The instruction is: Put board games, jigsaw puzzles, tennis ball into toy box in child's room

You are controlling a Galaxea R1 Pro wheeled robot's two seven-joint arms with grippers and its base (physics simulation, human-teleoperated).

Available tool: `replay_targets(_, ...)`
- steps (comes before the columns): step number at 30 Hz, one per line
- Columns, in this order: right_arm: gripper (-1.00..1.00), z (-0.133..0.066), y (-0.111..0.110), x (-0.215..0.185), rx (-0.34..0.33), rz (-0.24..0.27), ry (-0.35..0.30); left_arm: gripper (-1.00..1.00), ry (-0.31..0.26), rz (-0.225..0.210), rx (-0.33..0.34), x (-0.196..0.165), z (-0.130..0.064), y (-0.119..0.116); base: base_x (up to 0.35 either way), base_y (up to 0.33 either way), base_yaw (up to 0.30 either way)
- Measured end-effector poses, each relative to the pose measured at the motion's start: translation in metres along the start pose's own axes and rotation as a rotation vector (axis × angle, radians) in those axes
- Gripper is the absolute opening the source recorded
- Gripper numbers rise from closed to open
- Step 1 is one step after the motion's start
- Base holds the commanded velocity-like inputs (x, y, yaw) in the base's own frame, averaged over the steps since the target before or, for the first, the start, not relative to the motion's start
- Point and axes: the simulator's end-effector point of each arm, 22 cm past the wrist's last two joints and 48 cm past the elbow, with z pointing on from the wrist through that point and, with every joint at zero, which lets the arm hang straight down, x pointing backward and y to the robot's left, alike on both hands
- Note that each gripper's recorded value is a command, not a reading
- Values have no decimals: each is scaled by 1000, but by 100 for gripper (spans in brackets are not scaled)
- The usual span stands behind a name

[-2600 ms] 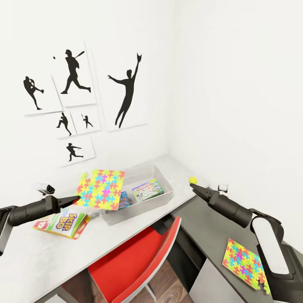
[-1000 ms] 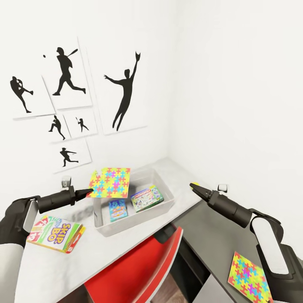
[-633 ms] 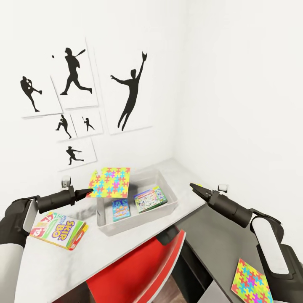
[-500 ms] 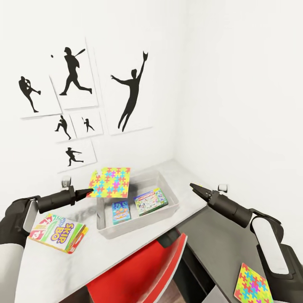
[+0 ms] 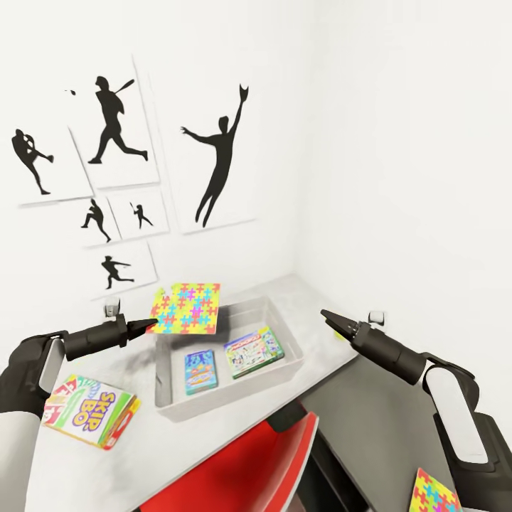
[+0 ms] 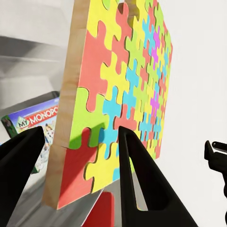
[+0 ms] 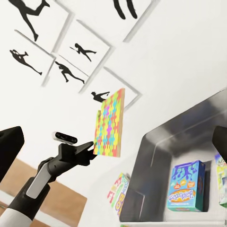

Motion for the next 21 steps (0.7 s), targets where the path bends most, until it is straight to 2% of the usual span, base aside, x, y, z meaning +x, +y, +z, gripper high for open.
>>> replay_targets(17, 100, 1, -1, 2, 4, -2, 4, -100, 0, 0, 1, 0, 0, 0, 73, -18, 0)
replay_targets(21, 100, 1, -5, -1, 21, -25, -6, -100, 0, 0, 2, 0, 0, 0, 19, 0, 0)
